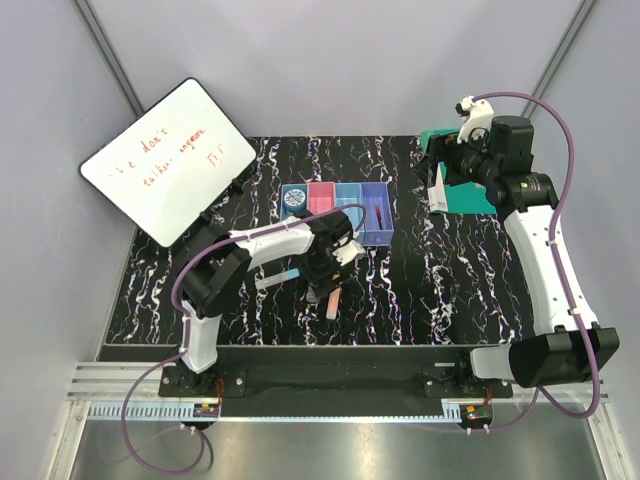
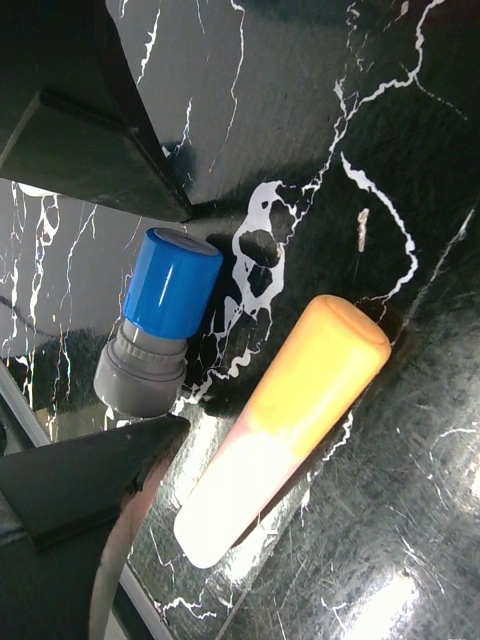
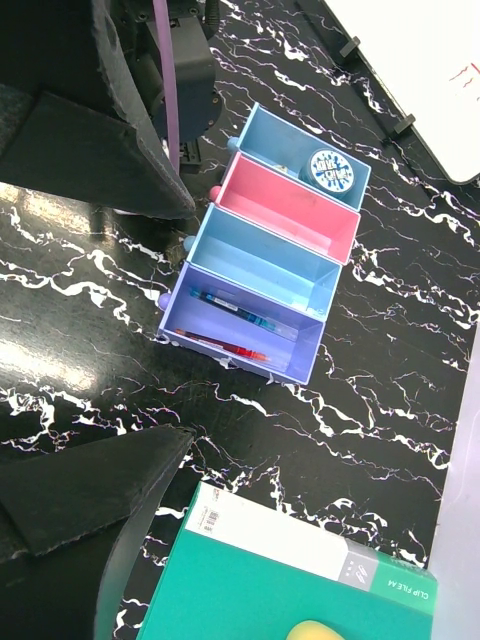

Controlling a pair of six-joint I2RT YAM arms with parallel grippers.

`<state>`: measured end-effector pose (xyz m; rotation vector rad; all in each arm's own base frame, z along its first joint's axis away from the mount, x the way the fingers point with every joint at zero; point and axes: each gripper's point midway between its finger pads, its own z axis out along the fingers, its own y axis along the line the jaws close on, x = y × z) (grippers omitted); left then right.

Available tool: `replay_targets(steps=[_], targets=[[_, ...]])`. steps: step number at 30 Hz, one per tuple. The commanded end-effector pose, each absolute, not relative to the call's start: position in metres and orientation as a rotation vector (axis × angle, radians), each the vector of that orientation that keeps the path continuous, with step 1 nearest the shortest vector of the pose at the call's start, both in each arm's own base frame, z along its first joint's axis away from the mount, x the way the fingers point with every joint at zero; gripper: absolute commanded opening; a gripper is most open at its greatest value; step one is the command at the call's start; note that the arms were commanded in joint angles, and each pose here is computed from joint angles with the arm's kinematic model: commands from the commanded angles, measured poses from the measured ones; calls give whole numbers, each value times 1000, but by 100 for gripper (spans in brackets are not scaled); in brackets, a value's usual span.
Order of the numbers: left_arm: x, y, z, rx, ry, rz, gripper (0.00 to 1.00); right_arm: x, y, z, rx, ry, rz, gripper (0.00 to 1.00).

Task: Sort the stationery into containers
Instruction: Pick up the stationery from the center of the board.

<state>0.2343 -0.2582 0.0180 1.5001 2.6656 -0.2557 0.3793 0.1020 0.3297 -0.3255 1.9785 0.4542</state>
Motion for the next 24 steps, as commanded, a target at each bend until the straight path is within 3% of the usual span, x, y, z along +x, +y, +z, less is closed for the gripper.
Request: replay_targets(steps=[1,6,12,19,24], targets=[[229,-254,1,1508,2699,-262,84,375,106,353,-335,1905,462,91],[230,-251,1,1525,2688,-247,74,375,107,353,-335,1905,466,92],[228,-251,1,1535,2685,-258,50,376,106,353,-331,1906,467,91],[227,-249,4,1583,2646,-249,41,378,107,355,-327,1902,467,91],[230,-248,13,1677,2534,-242,48,377,107,353,-326,1907,473,92]])
